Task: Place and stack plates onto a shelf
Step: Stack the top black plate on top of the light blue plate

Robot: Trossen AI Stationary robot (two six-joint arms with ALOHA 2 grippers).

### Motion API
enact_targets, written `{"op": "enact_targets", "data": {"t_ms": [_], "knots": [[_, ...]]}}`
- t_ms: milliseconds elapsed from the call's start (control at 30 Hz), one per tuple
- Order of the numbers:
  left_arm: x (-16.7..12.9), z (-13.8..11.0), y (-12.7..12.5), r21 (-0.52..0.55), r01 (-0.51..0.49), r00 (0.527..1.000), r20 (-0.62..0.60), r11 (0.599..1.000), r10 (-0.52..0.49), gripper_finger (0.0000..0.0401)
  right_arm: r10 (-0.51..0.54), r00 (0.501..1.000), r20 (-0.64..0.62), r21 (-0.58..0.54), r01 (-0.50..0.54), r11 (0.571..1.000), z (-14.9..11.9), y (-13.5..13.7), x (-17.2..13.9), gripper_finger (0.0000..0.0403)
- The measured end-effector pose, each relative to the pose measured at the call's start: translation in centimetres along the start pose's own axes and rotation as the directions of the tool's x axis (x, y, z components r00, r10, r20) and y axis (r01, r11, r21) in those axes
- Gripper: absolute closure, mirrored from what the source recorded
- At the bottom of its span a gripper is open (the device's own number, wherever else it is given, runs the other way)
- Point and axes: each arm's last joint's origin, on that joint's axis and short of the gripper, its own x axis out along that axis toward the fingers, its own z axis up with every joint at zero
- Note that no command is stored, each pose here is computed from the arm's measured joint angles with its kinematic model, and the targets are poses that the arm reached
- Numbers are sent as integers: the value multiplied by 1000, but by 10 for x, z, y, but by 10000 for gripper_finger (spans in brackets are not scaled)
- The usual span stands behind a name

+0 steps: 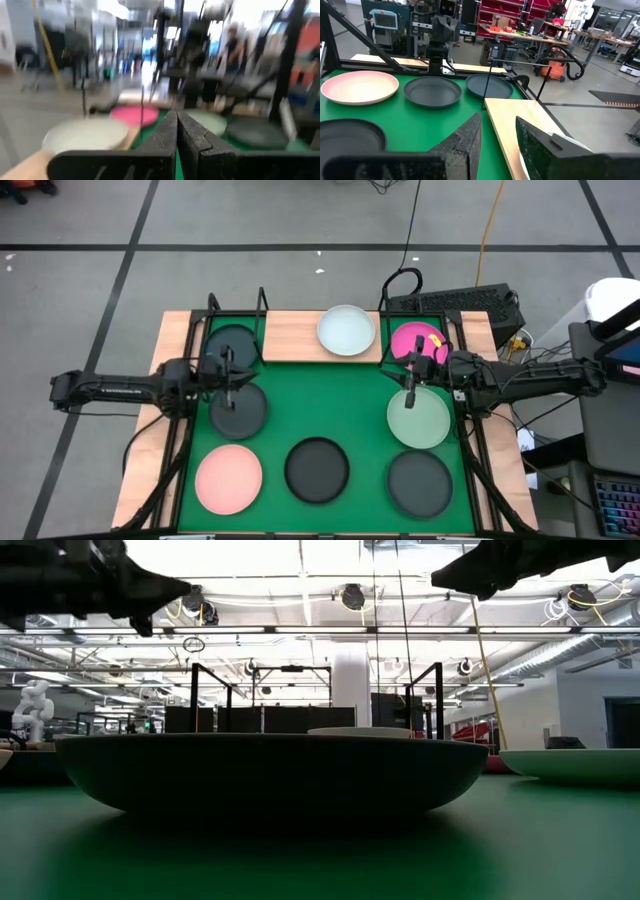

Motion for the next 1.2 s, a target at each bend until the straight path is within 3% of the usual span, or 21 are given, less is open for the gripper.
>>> {"op": "enact_targets", "data": {"t_ms": [133, 267, 400, 500, 733, 933, 1200], "knots": [[5, 19, 1, 28, -56, 980, -190, 998, 60, 397, 0, 1000, -1, -2, 0, 1000, 0, 0, 0, 300], [8, 31, 3, 57, -109, 929, -350, 992, 123, 397, 0, 1000, -4, -3, 0, 1000, 0, 0, 0, 300], [12, 30, 3, 78, -137, 892, -423, 987, 158, 397, 1, 1000, -9, -8, -1, 1000, -1, 0, 0, 300], [17, 23, 4, 23, -171, 865, -474, 985, 161, 397, 1, 1000, -9, -8, -1, 1000, -1, 0, 0, 300], [14, -8, 5, -28, -333, 658, -723, 942, 211, 397, 2, 1000, -14, -7, -2, 1000, -1, 0, 0, 300], [9, -26, 10, 68, -493, 472, -816, 868, 332, 397, 1, 1000, -14, -6, -2, 1000, -1, 0, 0, 300], [16, -41, 23, 151, -582, 341, -847, 799, 409, 396, 1, 1000, -14, -5, -2, 1000, -1, 0, 0, 300]]}}
